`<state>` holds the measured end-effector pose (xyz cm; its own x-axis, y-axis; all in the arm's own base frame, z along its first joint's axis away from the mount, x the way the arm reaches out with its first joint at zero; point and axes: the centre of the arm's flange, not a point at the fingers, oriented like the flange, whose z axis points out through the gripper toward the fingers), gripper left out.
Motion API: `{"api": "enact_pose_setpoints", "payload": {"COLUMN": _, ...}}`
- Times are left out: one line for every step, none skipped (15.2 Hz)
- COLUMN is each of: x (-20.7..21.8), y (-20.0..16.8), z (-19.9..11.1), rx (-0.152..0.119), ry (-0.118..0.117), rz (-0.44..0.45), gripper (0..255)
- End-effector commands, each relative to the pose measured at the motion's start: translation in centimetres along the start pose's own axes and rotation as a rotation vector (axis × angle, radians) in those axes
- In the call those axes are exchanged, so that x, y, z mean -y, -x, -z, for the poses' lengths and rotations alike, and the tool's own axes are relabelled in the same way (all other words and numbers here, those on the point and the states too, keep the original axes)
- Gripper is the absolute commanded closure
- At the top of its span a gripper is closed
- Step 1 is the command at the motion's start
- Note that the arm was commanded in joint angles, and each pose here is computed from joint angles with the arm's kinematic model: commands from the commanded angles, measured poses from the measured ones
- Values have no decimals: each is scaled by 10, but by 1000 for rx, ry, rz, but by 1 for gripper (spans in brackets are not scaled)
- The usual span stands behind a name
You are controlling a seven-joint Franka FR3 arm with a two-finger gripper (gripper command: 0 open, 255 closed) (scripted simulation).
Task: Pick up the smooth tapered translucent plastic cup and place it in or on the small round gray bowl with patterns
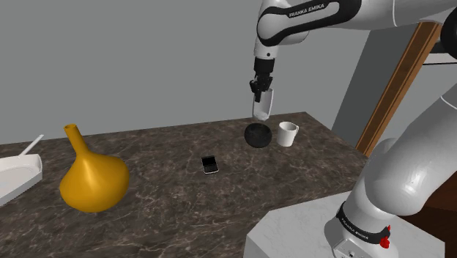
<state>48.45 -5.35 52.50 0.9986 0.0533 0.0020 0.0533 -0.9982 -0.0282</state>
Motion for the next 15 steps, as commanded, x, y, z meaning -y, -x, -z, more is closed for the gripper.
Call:
{"api": "enact_pose_setpoints", "payload": {"x": -1, "y": 0, "z": -11, "rx": -1, "ry": 0, "rz": 0, "gripper": 255}}
{"api": "enact_pose_setpoints", "payload": {"x": -1, "y": 0, "z": -16, "rx": -1, "ry": 0, "rz": 0, "gripper": 255}}
{"api": "enact_pose_setpoints", "payload": {"x": -2, "y": 0, "z": -21, "rx": -1, "ry": 0, "rz": 0, "gripper": 255}}
{"api": "enact_pose_setpoints", "payload": {"x": -2, "y": 0, "z": -26, "rx": -1, "ry": 0, "rz": 0, "gripper": 255}}
{"api": "enact_pose_setpoints", "payload": {"x": -2, "y": 0, "z": -32, "rx": -1, "ry": 0, "rz": 0, "gripper": 255}}
{"api": "enact_pose_setpoints", "payload": {"x": -2, "y": 0, "z": -37, "rx": -1, "ry": 0, "rz": 0, "gripper": 255}}
{"api": "enact_pose_setpoints", "payload": {"x": -2, "y": 0, "z": -42, "rx": -1, "ry": 0, "rz": 0, "gripper": 255}}
{"api": "enact_pose_setpoints", "payload": {"x": -2, "y": 0, "z": -47, "rx": -1, "ry": 0, "rz": 0, "gripper": 255}}
{"api": "enact_pose_setpoints", "payload": {"x": -3, "y": 0, "z": -55, "rx": -1, "ry": 0, "rz": 0, "gripper": 255}}
{"api": "enact_pose_setpoints", "payload": {"x": -3, "y": 0, "z": -55, "rx": -1, "ry": 0, "rz": 0, "gripper": 255}}
{"api": "enact_pose_setpoints", "payload": {"x": -3, "y": 0, "z": -55, "rx": -1, "ry": 0, "rz": 0, "gripper": 255}}
{"api": "enact_pose_setpoints", "payload": {"x": -3, "y": 0, "z": -55, "rx": -1, "ry": 0, "rz": 0, "gripper": 255}}
{"api": "enact_pose_setpoints", "payload": {"x": -3, "y": 0, "z": -55, "rx": -1, "ry": 0, "rz": 0, "gripper": 255}}
{"api": "enact_pose_setpoints", "payload": {"x": -3, "y": 0, "z": -55, "rx": -1, "ry": 0, "rz": 0, "gripper": 255}}
{"api": "enact_pose_setpoints", "payload": {"x": -3, "y": 0, "z": -55, "rx": -1, "ry": 0, "rz": 0, "gripper": 255}}
